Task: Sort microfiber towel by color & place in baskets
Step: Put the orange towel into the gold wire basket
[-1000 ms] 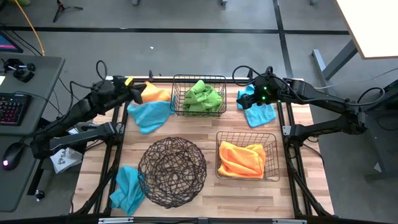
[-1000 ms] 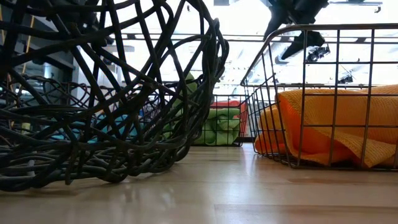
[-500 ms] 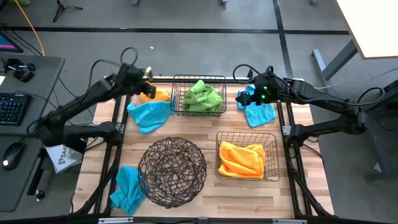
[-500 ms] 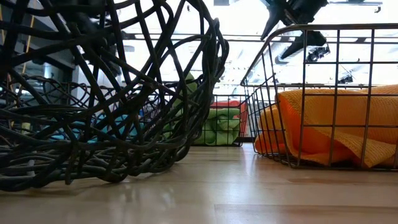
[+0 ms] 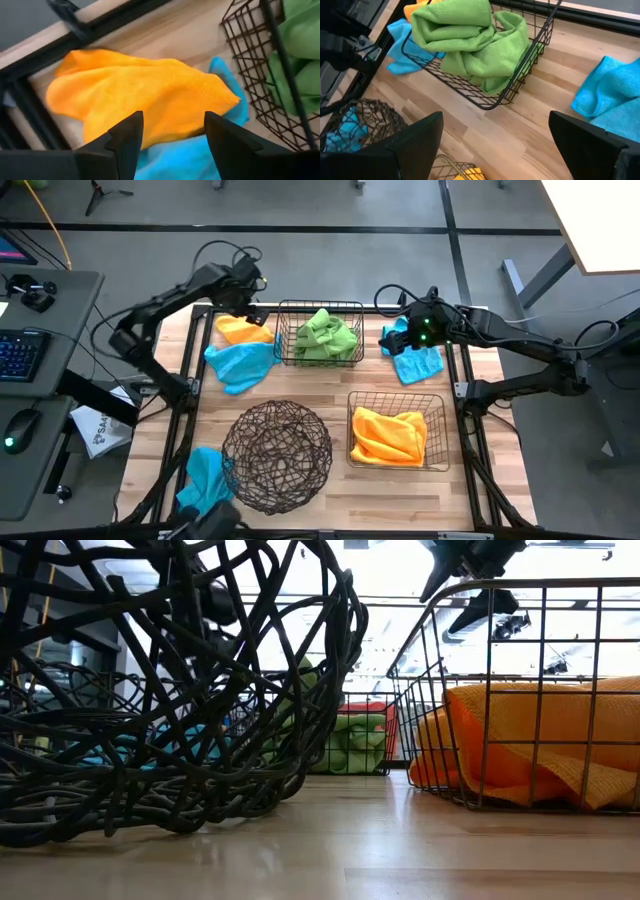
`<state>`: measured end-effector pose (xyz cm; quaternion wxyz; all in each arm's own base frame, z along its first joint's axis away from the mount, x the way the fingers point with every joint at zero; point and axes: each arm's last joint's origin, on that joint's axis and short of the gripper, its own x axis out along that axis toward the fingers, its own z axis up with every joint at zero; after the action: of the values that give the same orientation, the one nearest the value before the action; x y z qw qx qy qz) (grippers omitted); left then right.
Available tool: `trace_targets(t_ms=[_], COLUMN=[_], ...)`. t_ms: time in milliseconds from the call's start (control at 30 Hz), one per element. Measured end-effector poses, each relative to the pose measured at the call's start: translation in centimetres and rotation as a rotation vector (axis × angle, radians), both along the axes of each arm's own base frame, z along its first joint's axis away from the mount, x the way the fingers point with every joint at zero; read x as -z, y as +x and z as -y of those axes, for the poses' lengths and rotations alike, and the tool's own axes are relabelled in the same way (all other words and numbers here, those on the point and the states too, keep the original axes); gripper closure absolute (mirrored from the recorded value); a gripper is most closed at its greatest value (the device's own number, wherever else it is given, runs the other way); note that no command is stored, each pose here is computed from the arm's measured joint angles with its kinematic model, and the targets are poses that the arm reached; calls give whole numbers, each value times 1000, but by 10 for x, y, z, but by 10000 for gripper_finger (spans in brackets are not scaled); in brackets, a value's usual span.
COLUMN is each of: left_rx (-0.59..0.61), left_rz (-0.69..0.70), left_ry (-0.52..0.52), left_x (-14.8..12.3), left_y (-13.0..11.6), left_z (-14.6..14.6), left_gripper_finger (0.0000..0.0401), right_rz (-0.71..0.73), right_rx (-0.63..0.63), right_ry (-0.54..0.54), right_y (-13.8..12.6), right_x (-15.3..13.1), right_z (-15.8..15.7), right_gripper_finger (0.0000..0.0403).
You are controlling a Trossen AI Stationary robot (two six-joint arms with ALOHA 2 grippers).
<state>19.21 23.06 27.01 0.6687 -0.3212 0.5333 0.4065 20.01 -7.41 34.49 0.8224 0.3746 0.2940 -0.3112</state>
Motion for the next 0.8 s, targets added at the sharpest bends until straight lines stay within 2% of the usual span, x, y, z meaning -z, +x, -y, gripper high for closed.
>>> trace_targets(t_ms=[167,333,600,800], left_rx=[14,-18,-83,-77], left_rz=[-40,-79,-114,-138], left_ry=[-120,-171,-216,-199], left_x=[30,50,72,78], left_y=[9,11,6,5], left_z=[-15,-25,-39,-44], left_gripper_finger=[199,199,199,199], right_rz=[-7,-13,-15,-15], right_rx=[-30,-44,-49,-50], right_ry=[-15,-27,-31,-31], right_y=[0,0,0,0], right_x=[0,0,0,0], right_z=[0,0,0,0], right_gripper_finger=[45,45,45,45])
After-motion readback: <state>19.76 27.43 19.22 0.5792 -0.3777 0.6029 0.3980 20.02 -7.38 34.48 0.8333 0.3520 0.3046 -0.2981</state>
